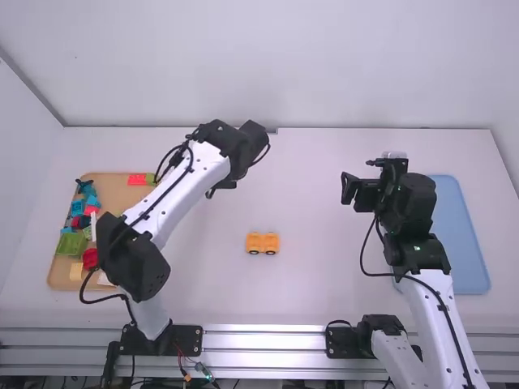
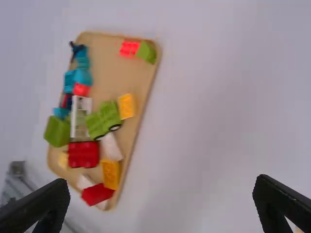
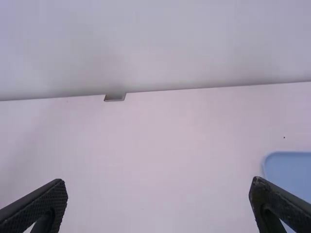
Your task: Assemble lego blocks to make yellow taxi
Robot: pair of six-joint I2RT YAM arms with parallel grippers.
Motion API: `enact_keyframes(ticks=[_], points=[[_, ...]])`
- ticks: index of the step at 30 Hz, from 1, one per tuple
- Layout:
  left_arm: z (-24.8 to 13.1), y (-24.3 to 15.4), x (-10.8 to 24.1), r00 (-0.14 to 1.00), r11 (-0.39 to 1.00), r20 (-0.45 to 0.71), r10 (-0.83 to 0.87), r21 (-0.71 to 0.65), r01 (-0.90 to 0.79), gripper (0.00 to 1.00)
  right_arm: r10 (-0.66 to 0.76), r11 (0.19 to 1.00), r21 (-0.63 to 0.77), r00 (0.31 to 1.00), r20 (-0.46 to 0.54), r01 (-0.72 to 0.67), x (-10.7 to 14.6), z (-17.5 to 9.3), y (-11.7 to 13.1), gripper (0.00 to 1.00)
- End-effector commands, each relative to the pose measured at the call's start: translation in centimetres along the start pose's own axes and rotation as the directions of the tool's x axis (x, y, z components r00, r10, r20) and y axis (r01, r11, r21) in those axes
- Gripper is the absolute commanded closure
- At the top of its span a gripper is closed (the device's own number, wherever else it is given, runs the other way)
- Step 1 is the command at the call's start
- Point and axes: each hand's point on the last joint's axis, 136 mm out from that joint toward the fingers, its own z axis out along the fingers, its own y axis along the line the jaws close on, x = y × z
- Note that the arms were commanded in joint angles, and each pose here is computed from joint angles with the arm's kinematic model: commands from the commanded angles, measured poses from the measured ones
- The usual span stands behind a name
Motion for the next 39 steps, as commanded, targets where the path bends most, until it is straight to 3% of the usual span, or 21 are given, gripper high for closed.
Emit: enact_keyframes(ticks=[1, 5, 7, 8, 11, 18, 29, 34, 37, 39], points=[[0.2, 3.7, -1.3, 0.999, 0.996, 0.031, -0.022, -0.085, 0.025, 0.01, -0.01, 1.0, -0.012, 1.0, 0.022, 0.01, -1.1, -0.2, 0.4, 0.01], [3.4, 6.4, -1.4, 0.99, 0.99, -0.077, -0.116, -0.093, 0.108, 0.01, -0.01, 1.0, -0.012, 1.0, 0.022, 0.01, -1.1, -0.2, 0.4, 0.01], [5.9, 5.6, -1.6, 0.984, 0.996, -0.162, -0.073, 0.042, 0.08, 0.01, -0.015, 1.0, -0.012, 1.0, 0.023, 0.015, -1.1, -0.2, 0.4, 0.02], [5.9, 5.6, -1.6, 0.984, 0.996, -0.162, -0.073, 0.042, 0.08, 0.01, -0.015, 1.0, -0.012, 1.0, 0.023, 0.015, -1.1, -0.2, 0.4, 0.02], [9.9, 4.3, -2.4, 0.975, 0.963, -0.217, -0.047, 0.25, 0.102, 0.01, -0.025, 1.0, -0.011, 0.999, 0.026, 0.025, -1.2, -0.2, 0.4, 0.01], [16.7, 5.5, -0.8, 0.901, 0.845, -0.369, -0.227, 0.386, 0.371, 0.01, -0.025, 1.0, -0.008, 0.999, 0.028, 0.025, -1.2, -0.2, 0.3, 0.01], [22.3, 6.6, 3.3, 0.844, 0.809, -0.441, -0.304, 0.349, 0.474, 0.01, -0.029, 0.999, -0.013, 0.998, 0.048, 0.029, -1.7, -0.2, 0.5, 0.01], [23.8, 7.1, 4.4, 0.839, 0.82, -0.436, -0.326, 0.312, 0.481, 0.12, -0.004, 1.0, -0.015, 0.999, 0.048, 0.005, -1.7, -0.2, 0.5, 0.01], [24.4, 6.7, 4.9, 0.84, 0.822, -0.434, -0.325, 0.31, 0.478, 0.27, 0.026, 1.0, -0.019, 0.998, 0.063, -0.025, -2.1, -0.2, 0.6, 0.01], [25.0, 6.3, 5.2, 0.841, 0.823, -0.433, -0.324, 0.309, 0.476, 0.22, 0.051, 0.999, -0.021, 0.996, 0.069, -0.049, -2.3, -0.3, 0.5, 0.01]])
